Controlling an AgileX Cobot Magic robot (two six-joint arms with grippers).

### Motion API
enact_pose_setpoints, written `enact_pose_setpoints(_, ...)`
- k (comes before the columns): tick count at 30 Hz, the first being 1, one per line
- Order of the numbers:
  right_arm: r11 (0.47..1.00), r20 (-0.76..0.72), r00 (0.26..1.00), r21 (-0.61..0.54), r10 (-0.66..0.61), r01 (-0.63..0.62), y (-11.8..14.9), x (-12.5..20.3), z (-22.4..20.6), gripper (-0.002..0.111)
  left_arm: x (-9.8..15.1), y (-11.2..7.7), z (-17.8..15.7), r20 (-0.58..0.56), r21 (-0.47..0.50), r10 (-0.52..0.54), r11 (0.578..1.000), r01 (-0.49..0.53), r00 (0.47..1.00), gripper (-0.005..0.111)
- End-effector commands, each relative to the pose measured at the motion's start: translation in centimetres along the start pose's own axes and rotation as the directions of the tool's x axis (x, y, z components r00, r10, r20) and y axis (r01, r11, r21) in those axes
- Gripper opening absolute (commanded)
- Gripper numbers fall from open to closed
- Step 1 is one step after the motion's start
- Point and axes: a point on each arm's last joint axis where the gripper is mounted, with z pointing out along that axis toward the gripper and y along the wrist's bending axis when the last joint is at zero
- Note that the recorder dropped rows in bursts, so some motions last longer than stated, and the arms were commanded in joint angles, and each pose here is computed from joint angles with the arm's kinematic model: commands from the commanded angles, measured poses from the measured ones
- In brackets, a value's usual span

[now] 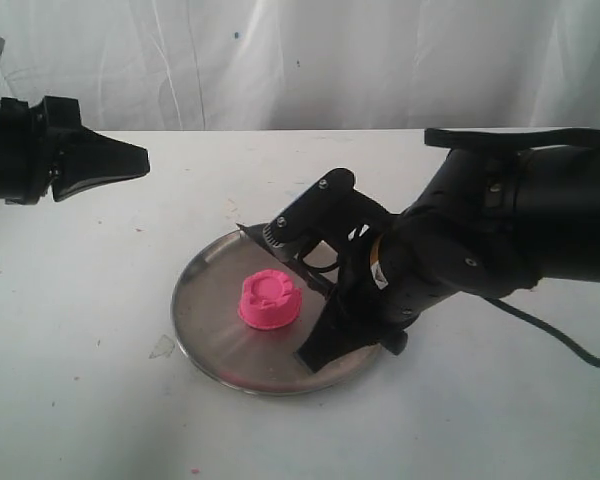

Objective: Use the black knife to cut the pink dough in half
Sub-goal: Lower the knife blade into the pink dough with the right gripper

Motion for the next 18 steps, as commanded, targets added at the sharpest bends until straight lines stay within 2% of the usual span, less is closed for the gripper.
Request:
enact_pose_setpoints(1, 1.0, 0.018, 1.0, -0.003, -0.024, 0.024, 0.2, -0.6, 0.7, 0.0, 0.1, 1.3, 1.2, 0.013, 0.053, -0.042, 0.998, 0.041, 0.999, 0.0)
enact_pose_setpoints(9, 0.998, 0.012, 0.998, 0.009, -0.057, 0.057, 0.2, -1.6, 2.3, 0.0, -0.2, 3.8, 3.2, 0.082, 0.099, -0.103, 0.991, 0.095, 0.991, 0.0)
enact_pose_setpoints(13, 0.996, 0.0, 0.996, 0.022, -0.086, 0.086, 0.2, -1.8, 3.1, 0.0, 0.4, 4.7, 4.0, 0.051, 0.107, -0.105, 0.989, 0.099, 0.993, 0.0)
enact_pose_setpoints(18, 0.996, -0.022, 0.997, 0.041, -0.079, 0.08, -0.2, -1.6, 4.2, 0.0, 1.3, 5.1, 5.5, 0.009, 0.118, -0.045, 0.992, 0.044, 0.999, 0.0)
